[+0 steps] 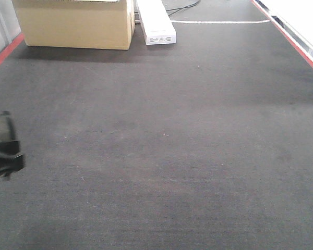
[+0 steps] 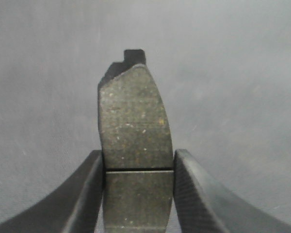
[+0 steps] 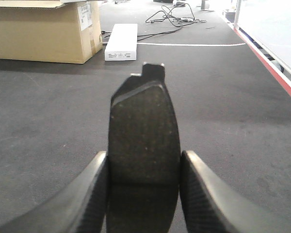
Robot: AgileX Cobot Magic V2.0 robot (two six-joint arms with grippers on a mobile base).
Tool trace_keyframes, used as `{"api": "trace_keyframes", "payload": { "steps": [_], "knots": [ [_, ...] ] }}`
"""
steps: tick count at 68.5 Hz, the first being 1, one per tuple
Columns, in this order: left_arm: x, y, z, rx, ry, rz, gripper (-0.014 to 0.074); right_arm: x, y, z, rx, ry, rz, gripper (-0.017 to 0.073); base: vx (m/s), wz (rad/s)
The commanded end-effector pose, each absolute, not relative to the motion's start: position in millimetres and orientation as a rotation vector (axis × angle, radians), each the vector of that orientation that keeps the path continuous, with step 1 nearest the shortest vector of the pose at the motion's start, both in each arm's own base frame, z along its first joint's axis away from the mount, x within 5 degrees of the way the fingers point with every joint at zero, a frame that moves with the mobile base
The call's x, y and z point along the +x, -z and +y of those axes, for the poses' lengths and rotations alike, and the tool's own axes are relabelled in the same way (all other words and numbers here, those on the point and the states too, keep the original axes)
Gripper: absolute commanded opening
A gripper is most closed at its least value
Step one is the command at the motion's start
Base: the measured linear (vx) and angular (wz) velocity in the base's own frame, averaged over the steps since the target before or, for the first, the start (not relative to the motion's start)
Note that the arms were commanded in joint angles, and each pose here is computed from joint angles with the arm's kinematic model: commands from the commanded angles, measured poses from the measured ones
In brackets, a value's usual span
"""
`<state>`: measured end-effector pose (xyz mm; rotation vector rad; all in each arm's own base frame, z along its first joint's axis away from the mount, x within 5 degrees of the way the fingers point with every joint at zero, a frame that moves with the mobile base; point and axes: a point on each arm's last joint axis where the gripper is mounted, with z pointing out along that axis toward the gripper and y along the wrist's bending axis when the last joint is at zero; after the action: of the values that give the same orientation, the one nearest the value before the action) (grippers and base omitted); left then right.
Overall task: Move and align brake pads A on conveyor
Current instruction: 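Lower the left gripper's brake pad onto the belt and open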
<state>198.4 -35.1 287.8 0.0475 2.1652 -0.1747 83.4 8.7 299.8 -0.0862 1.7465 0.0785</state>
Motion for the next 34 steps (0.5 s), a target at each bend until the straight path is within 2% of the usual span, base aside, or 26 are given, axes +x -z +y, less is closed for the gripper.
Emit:
{"api": "trace_keyframes", "payload": {
  "steps": [1,18,34],
  "knots": [
    [226,-299,-42,0.036,0.195,2.145,0.0015,84,-319,8,-0.079,-0.067,1.624,-0.0011,0.0,0.0],
    [285,-268,-53,0.039,0.169,2.318,0.0025,84,-319,8,-0.079,-0.067,1.624,-0.0011,0.0,0.0],
    [321,-239,-60,0.011,0.175,2.445,0.0043,84,-319,8,-0.079,-0.067,1.624,-0.0011,0.0,0.0]
  ]
}}
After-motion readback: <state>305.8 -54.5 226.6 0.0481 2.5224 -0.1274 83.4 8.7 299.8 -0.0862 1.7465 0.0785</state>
